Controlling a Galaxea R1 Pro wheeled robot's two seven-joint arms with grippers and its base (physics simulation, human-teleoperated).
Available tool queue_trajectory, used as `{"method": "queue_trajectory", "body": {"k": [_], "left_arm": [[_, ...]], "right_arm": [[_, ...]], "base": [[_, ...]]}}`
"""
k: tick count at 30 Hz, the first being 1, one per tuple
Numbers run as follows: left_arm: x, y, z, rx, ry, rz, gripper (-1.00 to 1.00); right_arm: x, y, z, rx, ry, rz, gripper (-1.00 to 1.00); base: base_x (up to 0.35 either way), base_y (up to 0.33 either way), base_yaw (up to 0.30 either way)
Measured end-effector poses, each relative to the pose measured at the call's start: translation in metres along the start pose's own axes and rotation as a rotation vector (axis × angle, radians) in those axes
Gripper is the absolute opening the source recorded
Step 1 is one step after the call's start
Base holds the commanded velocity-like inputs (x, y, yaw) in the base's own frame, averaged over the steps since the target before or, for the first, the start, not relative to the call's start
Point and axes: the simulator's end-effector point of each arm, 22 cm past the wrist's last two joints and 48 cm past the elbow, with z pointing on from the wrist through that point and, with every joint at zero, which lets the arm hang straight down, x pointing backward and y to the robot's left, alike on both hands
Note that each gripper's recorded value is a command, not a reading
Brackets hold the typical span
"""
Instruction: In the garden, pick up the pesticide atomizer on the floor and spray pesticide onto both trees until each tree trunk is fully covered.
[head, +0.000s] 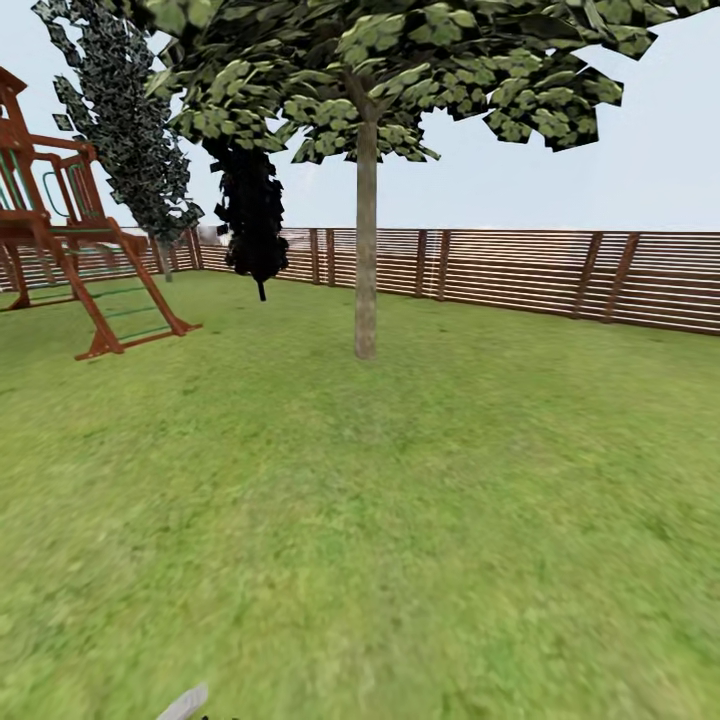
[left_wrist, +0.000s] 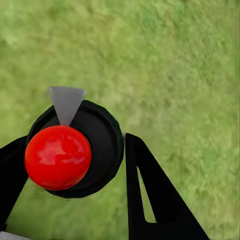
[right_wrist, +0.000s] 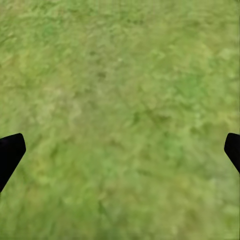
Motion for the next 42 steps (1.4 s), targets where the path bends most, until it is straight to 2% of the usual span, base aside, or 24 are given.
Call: {"method": "queue_trajectory", "body": {"k": [42], "left_arm": [[0.0, 0.0002, 0.0, -0.001, 0.0, -0.001, -1.0]], "right_arm": [[-0.0003, 0.0, 0.0001, 0.0, 0.0, 0.0, 1.0]], "base": [[0.321, 0.0, 0.0]]}}
